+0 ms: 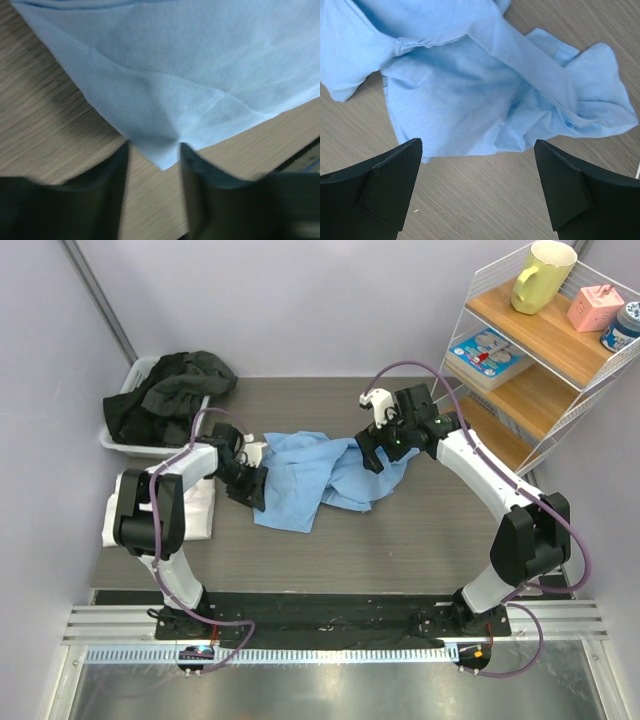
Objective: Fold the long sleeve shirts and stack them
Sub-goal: Move the shirt to the center of the board
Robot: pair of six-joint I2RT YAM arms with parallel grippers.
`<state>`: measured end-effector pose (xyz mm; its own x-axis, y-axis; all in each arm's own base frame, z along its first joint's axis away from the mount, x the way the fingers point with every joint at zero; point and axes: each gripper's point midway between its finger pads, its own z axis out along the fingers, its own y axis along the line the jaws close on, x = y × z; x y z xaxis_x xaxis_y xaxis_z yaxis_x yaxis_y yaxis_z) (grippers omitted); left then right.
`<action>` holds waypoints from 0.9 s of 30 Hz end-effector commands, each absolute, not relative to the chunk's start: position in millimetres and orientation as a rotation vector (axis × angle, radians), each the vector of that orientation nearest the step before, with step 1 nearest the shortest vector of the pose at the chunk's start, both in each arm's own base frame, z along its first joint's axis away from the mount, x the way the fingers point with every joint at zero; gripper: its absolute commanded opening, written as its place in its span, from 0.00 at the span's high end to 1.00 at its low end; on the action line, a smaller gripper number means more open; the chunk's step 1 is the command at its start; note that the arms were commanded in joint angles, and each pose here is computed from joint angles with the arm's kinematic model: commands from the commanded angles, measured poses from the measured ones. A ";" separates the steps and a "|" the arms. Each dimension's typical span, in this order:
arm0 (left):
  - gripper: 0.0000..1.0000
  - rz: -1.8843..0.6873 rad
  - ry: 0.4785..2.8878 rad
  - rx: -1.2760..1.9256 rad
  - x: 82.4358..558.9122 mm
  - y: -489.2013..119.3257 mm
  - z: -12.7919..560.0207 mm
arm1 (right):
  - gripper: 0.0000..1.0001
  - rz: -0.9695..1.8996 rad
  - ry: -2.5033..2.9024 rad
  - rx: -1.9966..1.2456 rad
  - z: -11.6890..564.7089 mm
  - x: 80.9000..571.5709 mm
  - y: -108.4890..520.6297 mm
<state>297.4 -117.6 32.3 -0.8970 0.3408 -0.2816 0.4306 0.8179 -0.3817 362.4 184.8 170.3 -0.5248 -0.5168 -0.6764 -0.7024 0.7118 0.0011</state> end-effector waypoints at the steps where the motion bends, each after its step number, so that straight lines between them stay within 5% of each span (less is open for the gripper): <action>1: 0.89 -0.792 2.611 0.522 337.8 -128.2 74.5 | 0.00 0.267 2.135 -0.877 207.2 381.3 177.7; 2: 1.00 -0.806 2.564 0.504 346.0 -123.3 90.2 | 0.00 0.256 2.122 -0.874 211.7 379.4 175.4; 10: 1.00 -0.656 2.149 0.530 388.9 -122.9 274.0 | 0.00 0.240 1.975 -0.830 256.0 389.9 174.5; 12: 0.96 -0.669 2.225 0.529 386.2 -121.9 262.0 | 0.00 0.242 1.976 -0.822 260.2 391.1 174.5; 13: 0.72 -0.696 2.313 0.512 373.7 -120.7 241.9 | 0.00 0.244 1.969 -0.820 263.6 391.6 175.5; 16: 0.44 -0.692 2.377 0.460 363.3 -117.1 203.3 | 0.00 0.247 1.975 -0.821 263.3 388.0 174.5; 22: 0.28 -0.785 2.568 0.392 317.5 -117.6 115.7 | 0.00 0.251 1.995 -0.829 256.5 379.8 172.2; 27: 0.26 -0.726 2.636 0.476 322.8 -108.6 70.0 | 0.00 0.271 2.016 -0.840 249.1 377.9 174.0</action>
